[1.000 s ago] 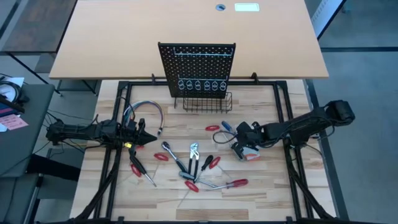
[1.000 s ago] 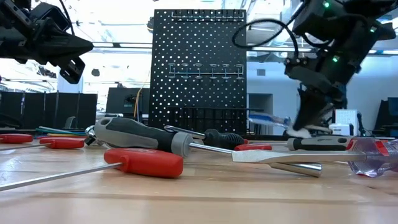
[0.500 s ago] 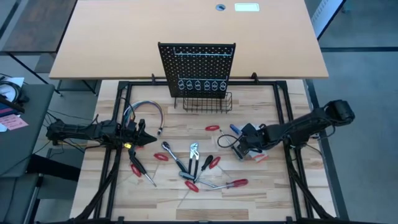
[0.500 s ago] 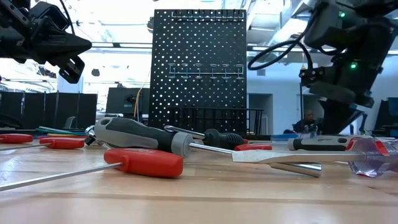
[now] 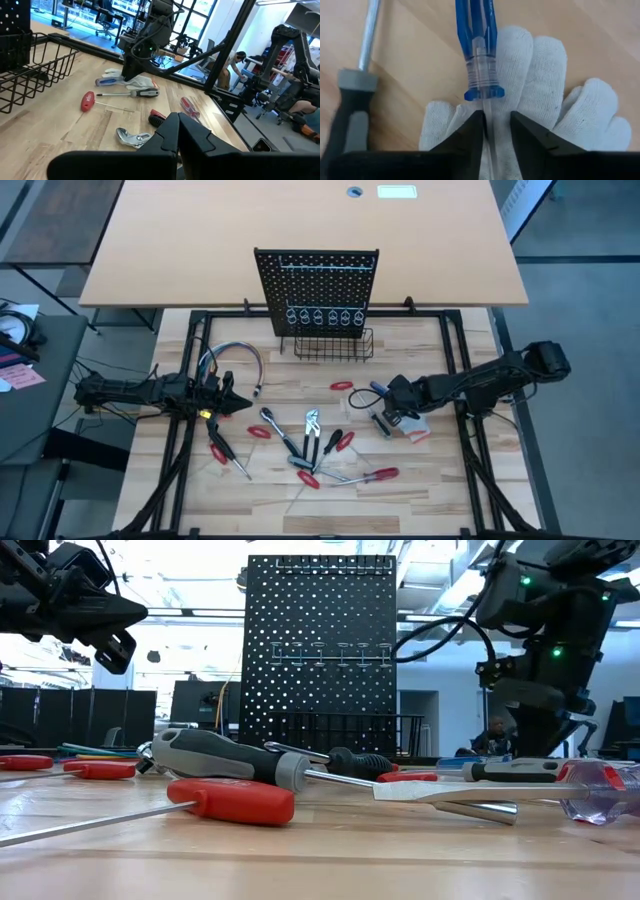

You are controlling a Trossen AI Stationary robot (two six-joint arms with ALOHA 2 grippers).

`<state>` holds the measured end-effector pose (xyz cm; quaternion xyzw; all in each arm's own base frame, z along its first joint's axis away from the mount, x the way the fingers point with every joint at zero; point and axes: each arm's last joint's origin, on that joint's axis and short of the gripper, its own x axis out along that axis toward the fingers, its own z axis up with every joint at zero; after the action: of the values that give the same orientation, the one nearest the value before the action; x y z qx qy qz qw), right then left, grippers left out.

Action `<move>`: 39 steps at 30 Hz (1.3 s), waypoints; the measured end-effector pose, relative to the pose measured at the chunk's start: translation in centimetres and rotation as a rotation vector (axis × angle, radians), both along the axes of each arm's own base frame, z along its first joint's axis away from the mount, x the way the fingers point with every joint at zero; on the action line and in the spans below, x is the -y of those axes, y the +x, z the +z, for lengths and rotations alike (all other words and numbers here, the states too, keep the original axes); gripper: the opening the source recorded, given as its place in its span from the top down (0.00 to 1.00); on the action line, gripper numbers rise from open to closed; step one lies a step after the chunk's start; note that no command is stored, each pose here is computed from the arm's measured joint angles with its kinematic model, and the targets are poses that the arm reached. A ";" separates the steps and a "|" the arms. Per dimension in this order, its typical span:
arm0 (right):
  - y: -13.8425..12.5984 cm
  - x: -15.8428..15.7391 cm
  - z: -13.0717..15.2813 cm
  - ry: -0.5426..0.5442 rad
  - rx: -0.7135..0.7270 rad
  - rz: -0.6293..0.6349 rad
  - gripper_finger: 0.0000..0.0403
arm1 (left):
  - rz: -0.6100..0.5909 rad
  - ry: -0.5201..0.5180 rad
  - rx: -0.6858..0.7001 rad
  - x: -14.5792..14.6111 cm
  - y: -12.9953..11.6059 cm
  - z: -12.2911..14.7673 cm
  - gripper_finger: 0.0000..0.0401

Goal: Hang tools onto peg board
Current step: Hang the blue phillips screw onto the black pegboard

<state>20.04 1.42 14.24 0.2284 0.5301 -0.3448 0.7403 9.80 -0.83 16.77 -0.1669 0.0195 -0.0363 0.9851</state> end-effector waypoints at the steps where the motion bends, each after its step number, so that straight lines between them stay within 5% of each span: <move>1: -0.1 0.0 0.0 0.000 -0.007 0.001 0.78 | 0.000 0.000 0.000 0.0 0.0 0.0 1.00; 13: 0.0 0.0 0.2 -0.020 0.009 0.018 0.98 | 0.000 0.000 0.001 0.0 0.0 0.0 1.00; 20: 0.6 0.1 0.7 -0.082 0.107 0.007 0.93 | 0.001 0.000 0.000 0.0 0.0 0.0 1.00; 26: 2.2 -0.6 1.6 -0.143 0.245 0.119 0.96 | 0.001 0.000 0.000 0.0 0.0 0.0 1.00; 31: 4.6 -1.6 4.9 -0.349 0.410 0.175 0.97 | 0.009 0.001 0.001 0.0 0.0 0.0 1.00; 39: 8.7 -0.1 13.8 -0.872 0.753 0.193 0.98 | 0.016 0.000 0.005 0.0 0.0 0.0 1.00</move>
<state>28.72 1.57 28.09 -0.0400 0.0580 -0.3572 0.9314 9.81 -0.79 16.82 -0.1669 0.0156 -0.0289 0.9854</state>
